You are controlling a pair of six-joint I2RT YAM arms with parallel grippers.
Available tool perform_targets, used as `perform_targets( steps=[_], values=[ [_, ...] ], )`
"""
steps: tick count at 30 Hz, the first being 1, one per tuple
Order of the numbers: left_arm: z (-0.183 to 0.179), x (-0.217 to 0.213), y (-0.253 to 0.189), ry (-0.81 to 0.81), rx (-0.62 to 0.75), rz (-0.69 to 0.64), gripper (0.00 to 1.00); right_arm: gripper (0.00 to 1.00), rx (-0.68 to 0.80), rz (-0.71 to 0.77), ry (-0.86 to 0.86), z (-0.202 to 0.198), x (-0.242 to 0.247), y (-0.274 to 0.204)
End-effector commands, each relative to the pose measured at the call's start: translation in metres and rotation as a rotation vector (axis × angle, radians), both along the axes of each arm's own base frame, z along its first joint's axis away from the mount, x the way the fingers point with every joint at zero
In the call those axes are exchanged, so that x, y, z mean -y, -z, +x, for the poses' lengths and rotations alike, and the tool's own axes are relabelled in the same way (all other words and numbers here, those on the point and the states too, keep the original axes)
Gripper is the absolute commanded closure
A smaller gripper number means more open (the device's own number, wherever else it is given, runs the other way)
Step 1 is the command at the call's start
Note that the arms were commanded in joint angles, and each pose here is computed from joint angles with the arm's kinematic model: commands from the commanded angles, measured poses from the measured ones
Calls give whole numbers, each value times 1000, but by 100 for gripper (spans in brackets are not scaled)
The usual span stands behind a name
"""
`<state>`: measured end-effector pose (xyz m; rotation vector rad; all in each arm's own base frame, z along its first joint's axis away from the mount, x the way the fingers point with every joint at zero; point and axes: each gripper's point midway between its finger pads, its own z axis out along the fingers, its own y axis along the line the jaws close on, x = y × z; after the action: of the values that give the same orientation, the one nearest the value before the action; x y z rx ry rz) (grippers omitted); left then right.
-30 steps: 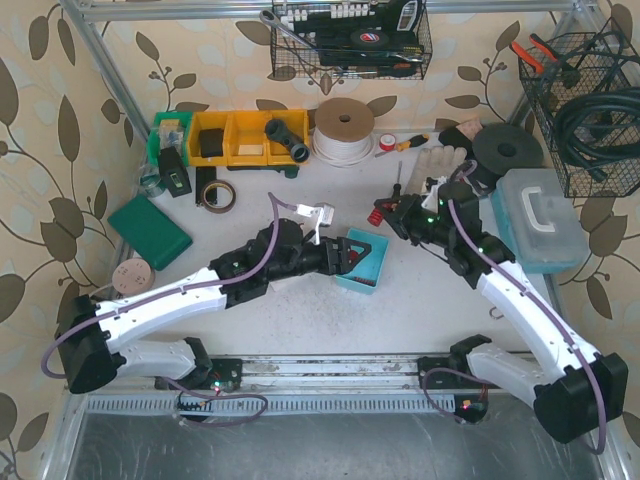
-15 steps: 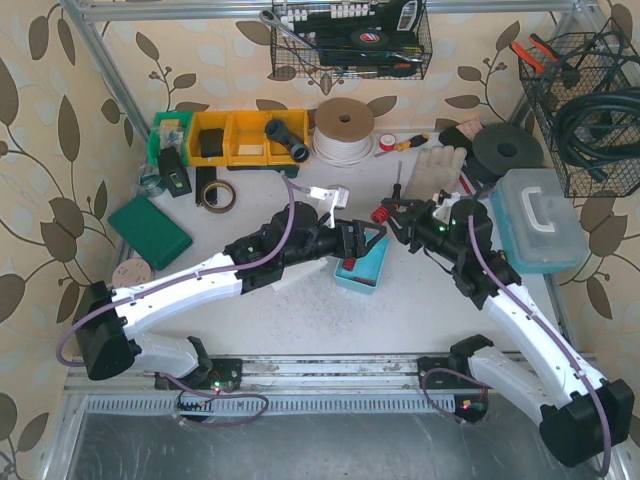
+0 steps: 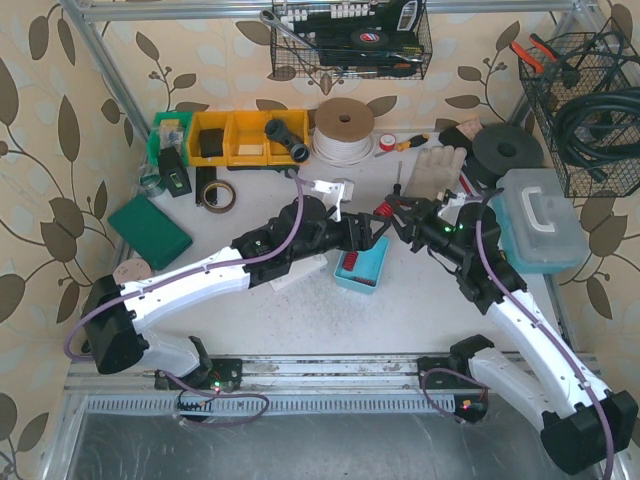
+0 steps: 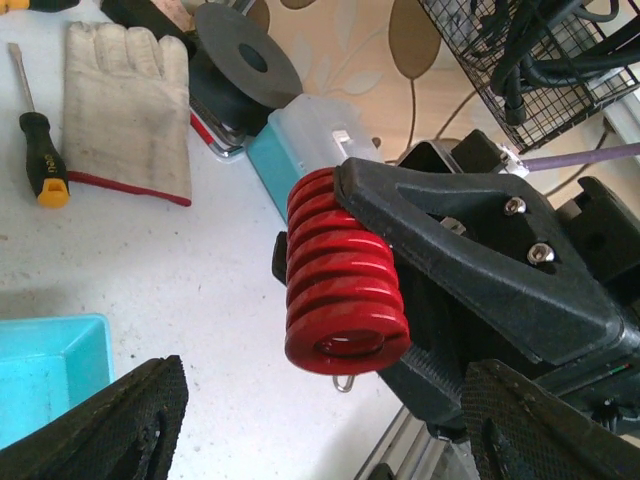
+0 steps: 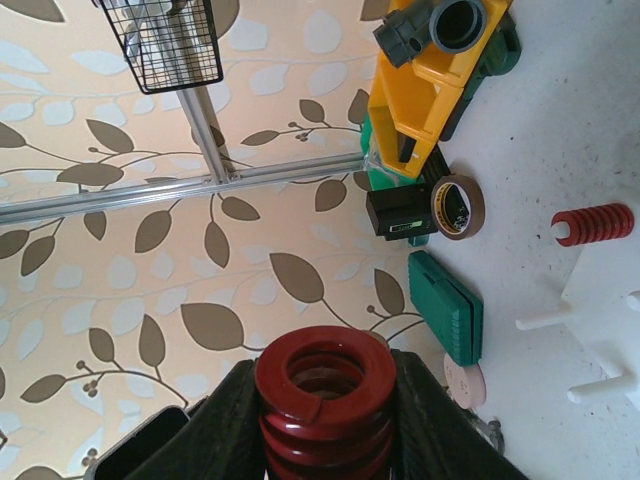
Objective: Install the large spring
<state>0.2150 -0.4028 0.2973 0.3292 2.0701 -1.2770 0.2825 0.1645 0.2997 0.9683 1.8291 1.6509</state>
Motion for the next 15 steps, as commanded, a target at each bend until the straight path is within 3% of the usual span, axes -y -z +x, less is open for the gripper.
perform_targets(
  steps=[1,10,15],
  values=[
    [3,6,-28,4,51,-45,22,100,45,57,-12,-4,-1,-19],
    [7,8,-27,-8,54,-32,29,100,52,81,-5,-7,1,-23],
    [9,12,-29,-8,61,-37,39,100,46,92,5,-8,3,-22]
  ],
)
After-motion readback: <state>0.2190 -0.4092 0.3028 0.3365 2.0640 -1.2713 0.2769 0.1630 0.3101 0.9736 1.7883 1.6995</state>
